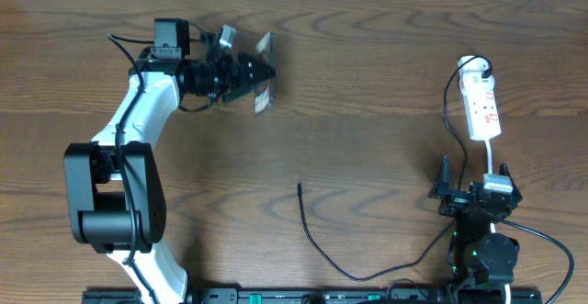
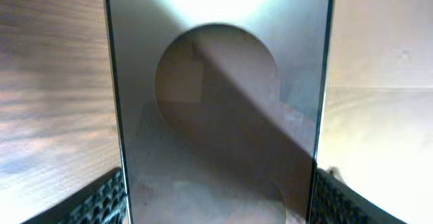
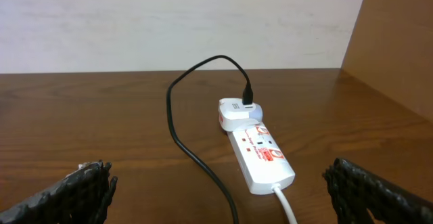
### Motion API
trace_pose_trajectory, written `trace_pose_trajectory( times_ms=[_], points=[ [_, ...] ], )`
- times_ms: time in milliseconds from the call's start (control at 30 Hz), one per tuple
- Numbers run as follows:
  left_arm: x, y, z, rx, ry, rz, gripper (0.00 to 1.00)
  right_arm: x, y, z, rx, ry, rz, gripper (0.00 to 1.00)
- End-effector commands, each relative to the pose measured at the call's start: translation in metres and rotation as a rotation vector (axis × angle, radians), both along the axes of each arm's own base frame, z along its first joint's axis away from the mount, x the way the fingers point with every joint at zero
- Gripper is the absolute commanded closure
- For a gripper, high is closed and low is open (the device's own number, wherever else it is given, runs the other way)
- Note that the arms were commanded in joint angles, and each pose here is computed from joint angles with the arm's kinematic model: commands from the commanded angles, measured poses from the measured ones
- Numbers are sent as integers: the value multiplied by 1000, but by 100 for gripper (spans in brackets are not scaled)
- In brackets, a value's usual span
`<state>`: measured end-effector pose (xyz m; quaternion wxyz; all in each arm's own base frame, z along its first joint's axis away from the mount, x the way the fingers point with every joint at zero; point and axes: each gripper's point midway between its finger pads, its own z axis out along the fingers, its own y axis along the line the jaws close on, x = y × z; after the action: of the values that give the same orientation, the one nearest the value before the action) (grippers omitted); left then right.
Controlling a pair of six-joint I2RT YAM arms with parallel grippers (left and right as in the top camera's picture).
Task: Plug charger to phone and switch on socket
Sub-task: 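Lift the Galaxy box with the left gripper and raise it upright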
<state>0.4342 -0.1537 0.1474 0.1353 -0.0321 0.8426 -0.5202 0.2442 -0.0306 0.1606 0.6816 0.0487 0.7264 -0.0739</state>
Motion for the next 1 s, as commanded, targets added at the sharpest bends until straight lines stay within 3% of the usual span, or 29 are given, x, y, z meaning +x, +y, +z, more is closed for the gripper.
trace_pose_trajectory(
  times_ms=[0, 433, 967],
  points=[
    [10, -7, 45, -148, 80, 50, 93, 0, 2, 0, -8, 2, 7, 1],
    [71, 8, 86, -354, 263, 405, 93, 0, 2, 0, -8, 2, 7, 1],
    [82, 10, 110, -527, 433, 496, 93, 0, 2, 0, -8, 2, 7, 1]
  ],
)
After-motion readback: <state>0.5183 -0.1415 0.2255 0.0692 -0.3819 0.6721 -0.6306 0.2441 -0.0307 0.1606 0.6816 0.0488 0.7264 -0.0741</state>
